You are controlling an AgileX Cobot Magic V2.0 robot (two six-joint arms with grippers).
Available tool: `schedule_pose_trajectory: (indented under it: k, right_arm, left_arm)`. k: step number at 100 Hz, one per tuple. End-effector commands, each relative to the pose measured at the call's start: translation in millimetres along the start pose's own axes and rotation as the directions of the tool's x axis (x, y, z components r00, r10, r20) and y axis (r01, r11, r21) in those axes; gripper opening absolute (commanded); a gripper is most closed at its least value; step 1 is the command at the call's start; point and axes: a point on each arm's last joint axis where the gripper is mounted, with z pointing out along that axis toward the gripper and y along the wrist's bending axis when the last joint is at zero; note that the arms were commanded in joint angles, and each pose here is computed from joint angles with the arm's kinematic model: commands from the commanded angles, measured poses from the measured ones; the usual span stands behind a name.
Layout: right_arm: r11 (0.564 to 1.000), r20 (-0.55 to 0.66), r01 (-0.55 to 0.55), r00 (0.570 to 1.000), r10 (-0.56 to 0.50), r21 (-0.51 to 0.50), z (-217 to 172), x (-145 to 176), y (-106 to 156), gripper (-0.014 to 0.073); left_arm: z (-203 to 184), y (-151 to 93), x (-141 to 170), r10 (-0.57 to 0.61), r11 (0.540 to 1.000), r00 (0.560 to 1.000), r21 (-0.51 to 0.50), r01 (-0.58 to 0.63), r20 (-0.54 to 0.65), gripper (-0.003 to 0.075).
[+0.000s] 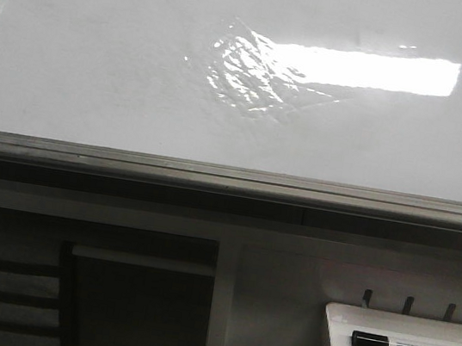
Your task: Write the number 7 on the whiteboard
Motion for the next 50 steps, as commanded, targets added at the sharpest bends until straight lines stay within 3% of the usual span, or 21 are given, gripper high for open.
schedule_pose_trajectory:
  k: [1, 25, 50]
  right_arm:
    - [1.000, 0.034, 0.004, 0.999, -0.004, 0.008, -1.2, 0.7, -0.6, -0.0071]
    - [0.999, 0.035, -0.031, 0.999, 0.031, -0.016, -8.0, -34.4, 2.5, -0.0071]
    - [0.999, -0.013, -0.026, 1.000, 0.026, -0.039, -12.9, -83.3, 6.3, -0.0071]
  left_arm:
    - [-2.1, -0.3, -1.5, -0.053, 0.998, 0.995, 0.020, 0.051, 0.082, -0.0020]
    - [-8.1, -6.1, -36.6, -0.081, 0.996, 0.992, 0.039, 0.078, 0.101, -0.0020]
    - [-6.8, -14.9, -86.1, -0.067, 0.997, 0.998, 0.042, 0.066, 0.015, -0.0020]
